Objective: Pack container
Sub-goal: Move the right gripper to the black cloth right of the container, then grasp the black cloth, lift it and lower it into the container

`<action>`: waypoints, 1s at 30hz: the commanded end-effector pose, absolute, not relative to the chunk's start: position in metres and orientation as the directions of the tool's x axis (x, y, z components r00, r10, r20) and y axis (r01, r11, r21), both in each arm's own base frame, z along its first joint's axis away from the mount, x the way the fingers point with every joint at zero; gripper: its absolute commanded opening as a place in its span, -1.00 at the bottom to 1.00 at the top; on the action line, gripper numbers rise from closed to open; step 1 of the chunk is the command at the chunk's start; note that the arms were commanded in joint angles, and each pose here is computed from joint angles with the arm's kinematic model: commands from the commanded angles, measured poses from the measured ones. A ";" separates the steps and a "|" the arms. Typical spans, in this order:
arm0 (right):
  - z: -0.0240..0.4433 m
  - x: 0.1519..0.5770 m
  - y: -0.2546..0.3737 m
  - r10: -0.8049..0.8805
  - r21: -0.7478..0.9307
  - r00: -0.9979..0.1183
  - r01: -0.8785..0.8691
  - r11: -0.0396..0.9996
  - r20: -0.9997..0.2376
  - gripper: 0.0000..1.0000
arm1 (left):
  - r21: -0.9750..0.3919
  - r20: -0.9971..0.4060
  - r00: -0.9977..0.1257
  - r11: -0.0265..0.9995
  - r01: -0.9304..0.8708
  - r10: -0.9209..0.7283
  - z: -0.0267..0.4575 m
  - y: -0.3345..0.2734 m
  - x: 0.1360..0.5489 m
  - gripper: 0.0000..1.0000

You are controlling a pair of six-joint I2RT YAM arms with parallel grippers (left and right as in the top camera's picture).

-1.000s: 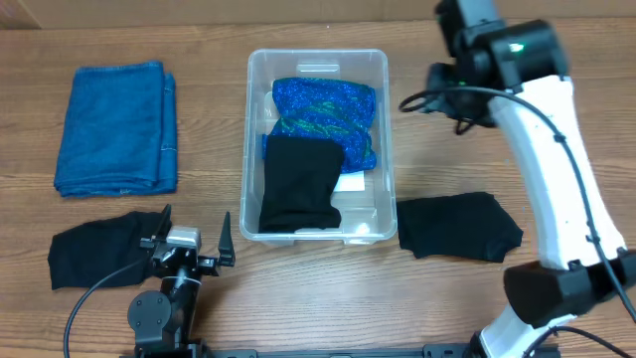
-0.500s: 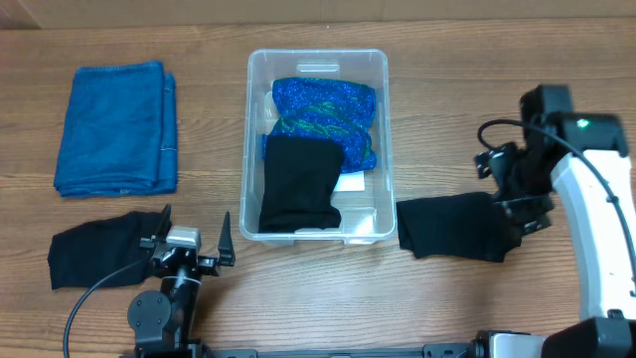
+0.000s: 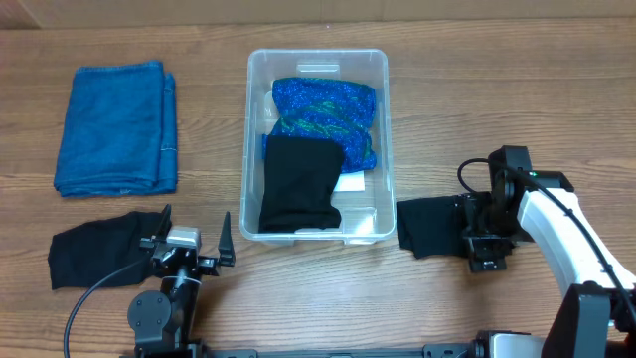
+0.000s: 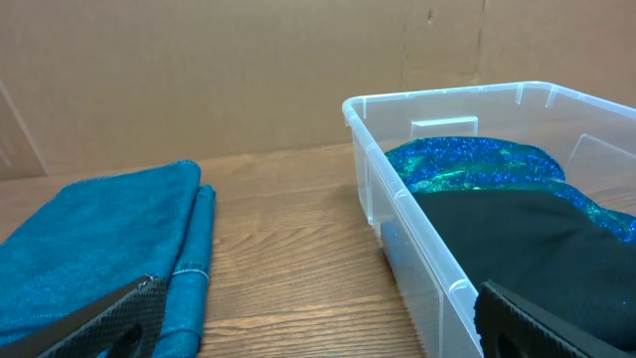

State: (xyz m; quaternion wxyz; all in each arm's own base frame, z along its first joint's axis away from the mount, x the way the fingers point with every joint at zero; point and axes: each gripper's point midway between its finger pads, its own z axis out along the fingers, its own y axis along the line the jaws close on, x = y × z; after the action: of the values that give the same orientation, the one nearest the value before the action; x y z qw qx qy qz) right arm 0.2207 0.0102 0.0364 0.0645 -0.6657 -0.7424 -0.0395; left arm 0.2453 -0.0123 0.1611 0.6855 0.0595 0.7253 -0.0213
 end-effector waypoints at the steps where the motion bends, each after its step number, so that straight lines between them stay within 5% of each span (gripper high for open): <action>1: 0.026 0.217 0.007 0.988 -0.021 -0.094 0.995 0.098 0.123 1.00 | 0.071 -0.996 -0.046 0.992 0.107 0.077 0.161 -0.010 0.245 1.00; 23: 0.000 0.233 -0.002 0.992 0.098 -0.108 0.990 0.102 0.058 1.00 | 0.071 -0.996 -0.046 0.992 0.107 0.077 0.161 -0.010 0.245 1.00; 27: 0.002 0.250 -0.003 0.993 0.162 -0.111 0.981 0.103 0.047 0.55 | 0.071 -0.996 -0.046 0.992 0.107 0.077 0.161 -0.010 0.245 1.00; 30: 0.004 0.257 -0.004 0.993 0.192 -0.113 0.976 0.103 0.041 0.03 | 0.071 -0.996 -0.046 0.992 0.107 0.077 0.161 -0.010 0.245 1.00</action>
State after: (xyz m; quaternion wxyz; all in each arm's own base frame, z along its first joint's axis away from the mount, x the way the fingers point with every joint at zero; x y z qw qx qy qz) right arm 0.2546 -0.0006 0.0035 -0.0350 -0.6634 -0.7425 -0.0856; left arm 0.2453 -0.0123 0.1611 0.6855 0.0595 0.7253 -0.0213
